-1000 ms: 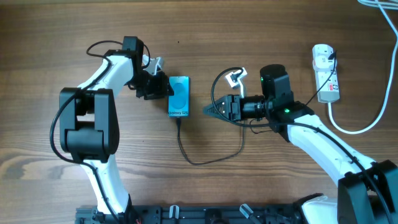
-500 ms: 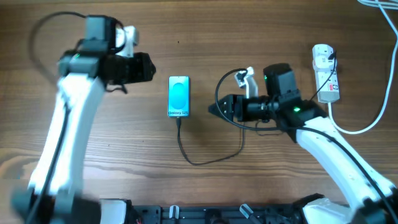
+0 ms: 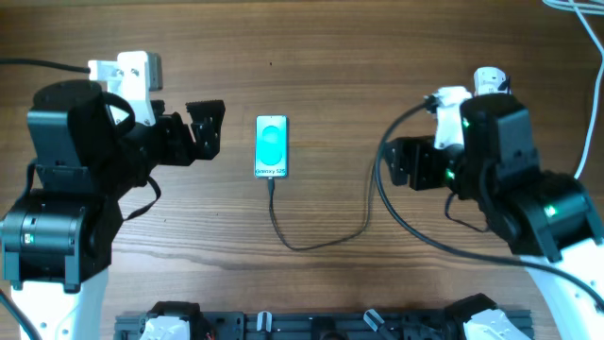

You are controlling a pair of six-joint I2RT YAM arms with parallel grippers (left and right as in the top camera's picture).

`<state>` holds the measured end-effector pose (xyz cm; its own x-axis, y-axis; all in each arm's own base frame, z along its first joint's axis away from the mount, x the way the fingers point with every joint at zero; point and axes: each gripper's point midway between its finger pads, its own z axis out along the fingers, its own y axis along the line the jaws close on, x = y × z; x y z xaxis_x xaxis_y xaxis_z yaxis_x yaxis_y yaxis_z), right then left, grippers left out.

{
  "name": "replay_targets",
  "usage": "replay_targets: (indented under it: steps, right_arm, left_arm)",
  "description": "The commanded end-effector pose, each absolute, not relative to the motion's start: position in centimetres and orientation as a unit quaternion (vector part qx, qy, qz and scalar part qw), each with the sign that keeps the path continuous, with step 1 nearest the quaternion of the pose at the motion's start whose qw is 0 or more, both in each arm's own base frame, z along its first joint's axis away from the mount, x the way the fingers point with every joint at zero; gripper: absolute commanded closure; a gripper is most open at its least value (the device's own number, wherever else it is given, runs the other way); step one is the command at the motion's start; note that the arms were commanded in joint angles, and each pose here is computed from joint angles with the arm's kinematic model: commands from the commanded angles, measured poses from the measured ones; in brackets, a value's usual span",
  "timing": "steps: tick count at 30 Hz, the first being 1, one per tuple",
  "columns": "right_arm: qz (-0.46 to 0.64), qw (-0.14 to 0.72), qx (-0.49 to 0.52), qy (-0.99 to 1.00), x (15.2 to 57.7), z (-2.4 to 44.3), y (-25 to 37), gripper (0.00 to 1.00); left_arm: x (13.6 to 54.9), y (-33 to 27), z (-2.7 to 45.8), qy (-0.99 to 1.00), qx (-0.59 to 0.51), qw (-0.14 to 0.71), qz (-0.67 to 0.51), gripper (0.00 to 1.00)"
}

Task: Plug charger to phone and switch on socket
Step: 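Raise both grippers up and away from the phone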

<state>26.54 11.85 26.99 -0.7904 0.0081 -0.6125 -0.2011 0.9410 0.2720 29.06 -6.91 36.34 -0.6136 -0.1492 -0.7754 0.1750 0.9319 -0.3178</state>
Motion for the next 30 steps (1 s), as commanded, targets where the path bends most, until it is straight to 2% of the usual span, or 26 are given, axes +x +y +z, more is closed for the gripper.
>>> replay_targets:
  steps: [1,2,8,20,30]
  right_arm:
    - [0.12,0.368,-0.04,0.921,26.6,29.1,9.8,0.11]
    - [0.121,0.372,-0.04,0.92,26.6,29.2,9.8,0.0]
    - [0.119,0.364,-0.04,0.923,26.8,28.8,9.9,0.0]
    - [0.055,0.305,-0.071,0.948,28.2,25.0,9.2,0.0]
    - [0.078,0.333,-0.074,0.937,30.4,25.6,10.6,0.0]
  left_arm:
    - [28.9,-6.6,36.7,0.877,0.001,0.445,-0.181,0.0]
    - [28.9,-6.6,36.7,0.877,0.001,0.445,-0.181,0.0]
    - [28.9,-6.6,36.7,0.877,0.001,0.445,-0.181,0.0]
    - [28.9,-6.6,36.7,0.877,0.001,0.445,-0.181,0.0]
    - [28.9,-6.6,36.7,0.877,0.001,0.445,-0.181,0.0]
